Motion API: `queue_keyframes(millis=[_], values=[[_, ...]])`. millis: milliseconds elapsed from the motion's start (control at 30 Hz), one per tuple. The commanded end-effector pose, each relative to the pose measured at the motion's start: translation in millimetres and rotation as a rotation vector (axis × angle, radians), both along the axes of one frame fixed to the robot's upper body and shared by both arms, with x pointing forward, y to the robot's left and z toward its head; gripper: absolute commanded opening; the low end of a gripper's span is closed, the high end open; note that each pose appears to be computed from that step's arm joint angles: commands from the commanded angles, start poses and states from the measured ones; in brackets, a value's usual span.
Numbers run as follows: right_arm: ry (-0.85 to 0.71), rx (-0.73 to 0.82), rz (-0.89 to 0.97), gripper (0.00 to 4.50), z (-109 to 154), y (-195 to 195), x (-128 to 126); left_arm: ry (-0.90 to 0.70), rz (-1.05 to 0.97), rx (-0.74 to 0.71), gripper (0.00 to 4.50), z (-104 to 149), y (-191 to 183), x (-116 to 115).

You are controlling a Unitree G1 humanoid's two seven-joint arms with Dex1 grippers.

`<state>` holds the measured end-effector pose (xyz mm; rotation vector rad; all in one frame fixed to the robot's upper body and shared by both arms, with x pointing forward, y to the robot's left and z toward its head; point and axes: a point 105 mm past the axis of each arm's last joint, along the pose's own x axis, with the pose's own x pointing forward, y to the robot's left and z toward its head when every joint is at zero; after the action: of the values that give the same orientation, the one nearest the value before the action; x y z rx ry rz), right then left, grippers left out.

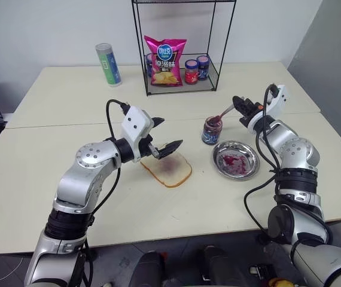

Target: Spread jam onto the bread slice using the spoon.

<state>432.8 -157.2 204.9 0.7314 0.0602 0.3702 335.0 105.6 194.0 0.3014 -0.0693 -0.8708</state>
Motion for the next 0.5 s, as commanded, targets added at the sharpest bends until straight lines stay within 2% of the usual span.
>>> queue_keyframes(millis=[33,500], values=[[-0.057,0.046,0.006,0.03,22,0,-1,-0.052,-0.006,-0.008,4.50,12,0,-2],[-0.051,0.067,-0.023,0.03,18,-13,-8,-0.049,-0.018,-0.002,4.50,13,-1,-1]])
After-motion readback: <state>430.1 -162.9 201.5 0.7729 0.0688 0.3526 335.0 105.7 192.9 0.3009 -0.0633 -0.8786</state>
